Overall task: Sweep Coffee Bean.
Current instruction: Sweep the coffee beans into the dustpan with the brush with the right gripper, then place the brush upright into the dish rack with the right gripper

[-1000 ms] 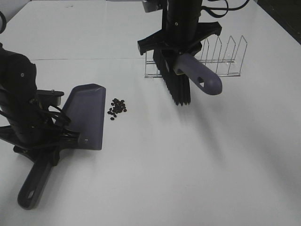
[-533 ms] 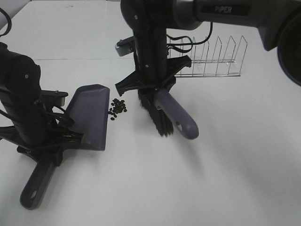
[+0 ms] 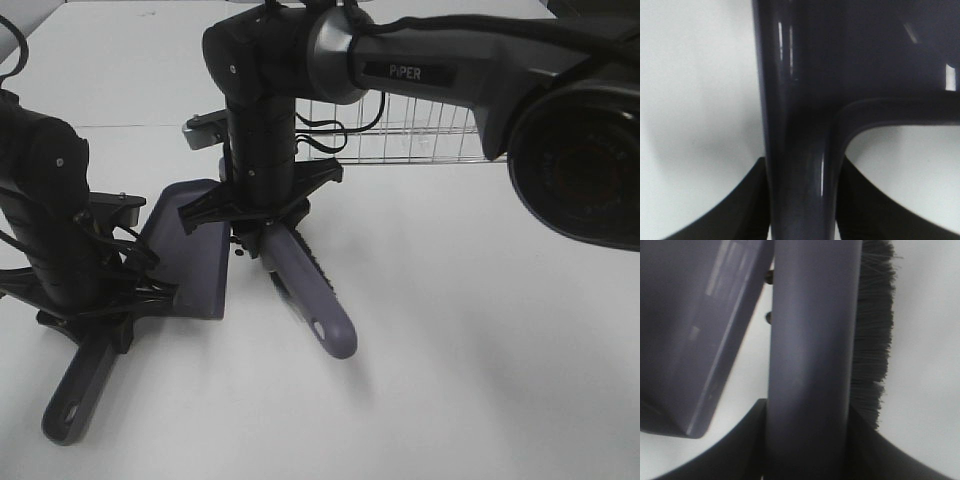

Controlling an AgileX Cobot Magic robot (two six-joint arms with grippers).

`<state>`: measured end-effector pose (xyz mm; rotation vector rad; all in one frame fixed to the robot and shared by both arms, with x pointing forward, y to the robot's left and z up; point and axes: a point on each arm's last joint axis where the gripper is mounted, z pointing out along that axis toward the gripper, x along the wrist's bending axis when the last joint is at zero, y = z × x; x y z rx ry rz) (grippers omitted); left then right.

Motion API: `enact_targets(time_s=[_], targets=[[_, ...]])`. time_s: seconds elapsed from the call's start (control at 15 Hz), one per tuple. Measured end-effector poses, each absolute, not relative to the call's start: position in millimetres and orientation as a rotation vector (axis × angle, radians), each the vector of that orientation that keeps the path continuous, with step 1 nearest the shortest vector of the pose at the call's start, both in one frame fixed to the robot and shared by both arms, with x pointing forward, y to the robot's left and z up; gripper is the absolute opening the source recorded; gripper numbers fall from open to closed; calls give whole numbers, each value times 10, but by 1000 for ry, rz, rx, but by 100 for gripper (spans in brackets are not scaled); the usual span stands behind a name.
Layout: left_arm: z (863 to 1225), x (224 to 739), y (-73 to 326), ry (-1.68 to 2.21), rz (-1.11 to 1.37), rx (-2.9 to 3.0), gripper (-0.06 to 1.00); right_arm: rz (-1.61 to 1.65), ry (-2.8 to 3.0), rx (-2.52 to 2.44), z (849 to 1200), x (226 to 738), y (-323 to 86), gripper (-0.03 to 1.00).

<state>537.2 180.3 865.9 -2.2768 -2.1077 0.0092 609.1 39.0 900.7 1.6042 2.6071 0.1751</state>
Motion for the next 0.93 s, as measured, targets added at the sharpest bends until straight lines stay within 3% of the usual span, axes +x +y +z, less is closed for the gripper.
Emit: enact_targets(time_s=[0.33,0.6,0.93], targets=[[8659,5372,1803,-2108,9,-2277,35,368,2660,1653,9247,6091,593,31],[8659,5372,1803,-2108,9,-2277,35,302,2584,1531,9428,6190,533,31],[8659,5373,1803,-2108,9,-2277,35,355,2430,1348,10030,6317,303,31]])
